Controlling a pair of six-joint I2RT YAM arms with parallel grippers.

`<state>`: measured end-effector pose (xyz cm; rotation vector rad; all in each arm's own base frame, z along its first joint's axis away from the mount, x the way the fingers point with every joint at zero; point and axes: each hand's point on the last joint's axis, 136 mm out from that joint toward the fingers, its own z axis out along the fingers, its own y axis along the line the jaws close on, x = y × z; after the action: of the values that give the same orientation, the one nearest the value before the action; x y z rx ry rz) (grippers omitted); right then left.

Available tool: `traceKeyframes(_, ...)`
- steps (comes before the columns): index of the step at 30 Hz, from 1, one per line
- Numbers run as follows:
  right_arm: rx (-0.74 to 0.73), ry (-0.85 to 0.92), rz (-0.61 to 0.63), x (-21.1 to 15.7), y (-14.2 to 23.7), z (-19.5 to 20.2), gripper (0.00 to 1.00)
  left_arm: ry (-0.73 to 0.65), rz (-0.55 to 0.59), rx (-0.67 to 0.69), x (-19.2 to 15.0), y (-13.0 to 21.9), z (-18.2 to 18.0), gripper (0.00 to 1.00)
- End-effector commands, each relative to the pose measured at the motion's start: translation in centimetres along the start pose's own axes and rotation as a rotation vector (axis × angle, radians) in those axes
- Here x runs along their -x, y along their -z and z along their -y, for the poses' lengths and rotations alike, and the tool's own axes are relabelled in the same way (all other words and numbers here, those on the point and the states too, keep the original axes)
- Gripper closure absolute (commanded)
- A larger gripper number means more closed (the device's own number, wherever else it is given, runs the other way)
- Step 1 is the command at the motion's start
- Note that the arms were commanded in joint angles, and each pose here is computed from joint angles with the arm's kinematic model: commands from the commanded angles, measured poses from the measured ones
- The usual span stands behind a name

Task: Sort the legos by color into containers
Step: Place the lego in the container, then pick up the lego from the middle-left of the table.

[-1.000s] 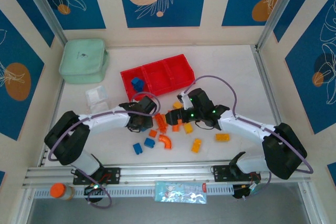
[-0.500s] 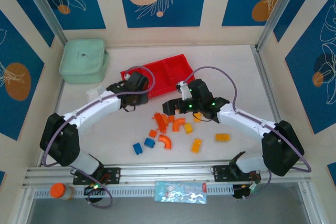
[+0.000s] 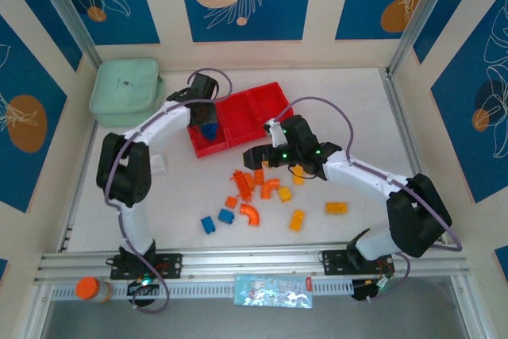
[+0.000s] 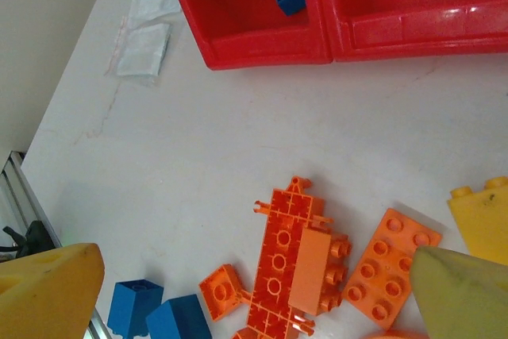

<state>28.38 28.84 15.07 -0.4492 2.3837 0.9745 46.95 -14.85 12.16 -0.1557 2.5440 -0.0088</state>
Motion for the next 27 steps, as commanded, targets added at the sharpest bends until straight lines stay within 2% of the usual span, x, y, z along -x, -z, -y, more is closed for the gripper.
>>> traceKeyframes(1, 0.03, 0.005, 0.018, 1.4, 0.2, -0.9, 0.01, -0.023, 0.02, 0.034, 2.0, -0.4, -0.8, 0.49)
traceKeyframes(10, 0.038, 0.01, 0.02, 1.8, 0.5, -1.2, 0.01, -0.031, 0.046, 0.042, 3.7, 0.6, -1.2, 0.36)
traceKeyframes(17, 0.043, 0.012, 0.022, 1.7, 0.9, -1.4, 0.01, -0.008, 0.054, -0.071, 3.5, 3.7, -0.1, 0.36)
traceKeyframes(22, 0.026, 0.015, -0.007, 0.5, 0.7, -0.7, 0.01, 0.011, 0.015, -0.143, 0.7, 5.8, -0.1, 0.36)
traceKeyframes(27, 0.013, 0.033, -0.045, -1.3, 0.6, -0.2, 0.01, 0.027, -0.041, -0.193, -4.5, 7.7, -0.6, 0.36)
